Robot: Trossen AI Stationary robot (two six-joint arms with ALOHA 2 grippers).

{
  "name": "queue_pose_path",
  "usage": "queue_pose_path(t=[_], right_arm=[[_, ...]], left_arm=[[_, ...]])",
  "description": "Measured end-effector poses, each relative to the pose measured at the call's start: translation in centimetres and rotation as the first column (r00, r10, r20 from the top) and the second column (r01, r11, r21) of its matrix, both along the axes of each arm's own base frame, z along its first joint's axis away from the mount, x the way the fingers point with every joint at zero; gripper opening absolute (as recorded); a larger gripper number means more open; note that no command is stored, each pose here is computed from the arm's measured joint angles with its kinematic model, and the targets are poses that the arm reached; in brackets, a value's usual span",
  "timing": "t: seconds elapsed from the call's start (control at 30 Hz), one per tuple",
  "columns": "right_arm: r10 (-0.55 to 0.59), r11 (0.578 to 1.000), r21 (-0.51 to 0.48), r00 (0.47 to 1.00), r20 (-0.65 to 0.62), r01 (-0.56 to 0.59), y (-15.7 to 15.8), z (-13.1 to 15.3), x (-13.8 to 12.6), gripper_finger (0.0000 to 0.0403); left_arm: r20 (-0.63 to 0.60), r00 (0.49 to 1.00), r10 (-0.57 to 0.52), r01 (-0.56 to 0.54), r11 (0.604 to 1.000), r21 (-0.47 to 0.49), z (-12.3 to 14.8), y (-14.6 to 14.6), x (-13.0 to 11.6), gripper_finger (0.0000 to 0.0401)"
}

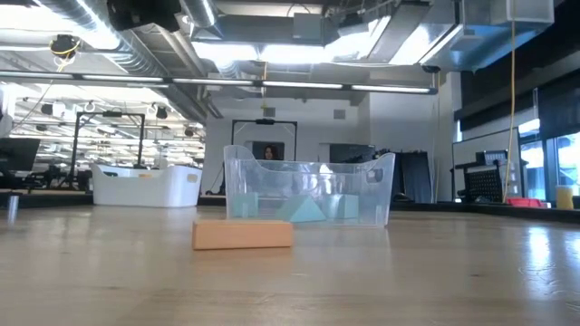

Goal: Sort & place blocks by color
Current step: Put the yellow block into the white bin

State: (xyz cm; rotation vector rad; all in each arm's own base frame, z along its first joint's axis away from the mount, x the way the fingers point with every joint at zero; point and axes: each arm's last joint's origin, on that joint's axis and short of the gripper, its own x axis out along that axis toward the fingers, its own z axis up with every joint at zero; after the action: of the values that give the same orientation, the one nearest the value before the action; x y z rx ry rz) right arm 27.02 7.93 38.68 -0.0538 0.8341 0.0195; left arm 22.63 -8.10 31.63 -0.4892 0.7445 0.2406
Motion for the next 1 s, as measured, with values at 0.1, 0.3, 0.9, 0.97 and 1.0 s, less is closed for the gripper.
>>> queue_pose_path(t=[0.1, 0.3, 0.9, 0.97, 1.0], right_arm=[[0.0, 1.0, 0.0, 1.0, 0.0, 0.0, 0.0, 0.0, 0.0, 0.0193], [0.0, 1.0, 0.0, 1.0, -0.001, 0.0, 0.0, 0.0, 0.0, 0.0193], [0.0, 1.0, 0.002, 1.0, 0.006, 0.0, 0.0, 0.0, 0.1, 0.0193], [0.0, 1.0, 0.002, 1.0, 0.009, 0.0, 0.0, 0.1, 0.1, 0.0193], [0.0, 1.0, 0.003, 1.0, 0.012, 0.0, 0.0, 0.1, 0.1, 0.0193]], left_arm=[[0.037, 0.999, -0.006, 0.007, 1.0, -0.022, 0.3, -0.1, 0.3, 0.0098], [0.036, 0.999, 0.041, -0.038, 0.996, -0.086, 0.3, -0.2, 0.3, 0.0102], [-0.062, 0.997, 0.044, -0.052, 0.99, -0.128, -2.2, -0.2, 3.1, 0.0237], [-0.116, 0.993, 0.013, -0.028, 0.991, -0.13, -3.4, -0.5, 3.8, 0.0243], [-0.119, 0.993, -0.01, -0.006, 0.991, -0.134, -3.9, -0.7, 4.3, 0.0245]])
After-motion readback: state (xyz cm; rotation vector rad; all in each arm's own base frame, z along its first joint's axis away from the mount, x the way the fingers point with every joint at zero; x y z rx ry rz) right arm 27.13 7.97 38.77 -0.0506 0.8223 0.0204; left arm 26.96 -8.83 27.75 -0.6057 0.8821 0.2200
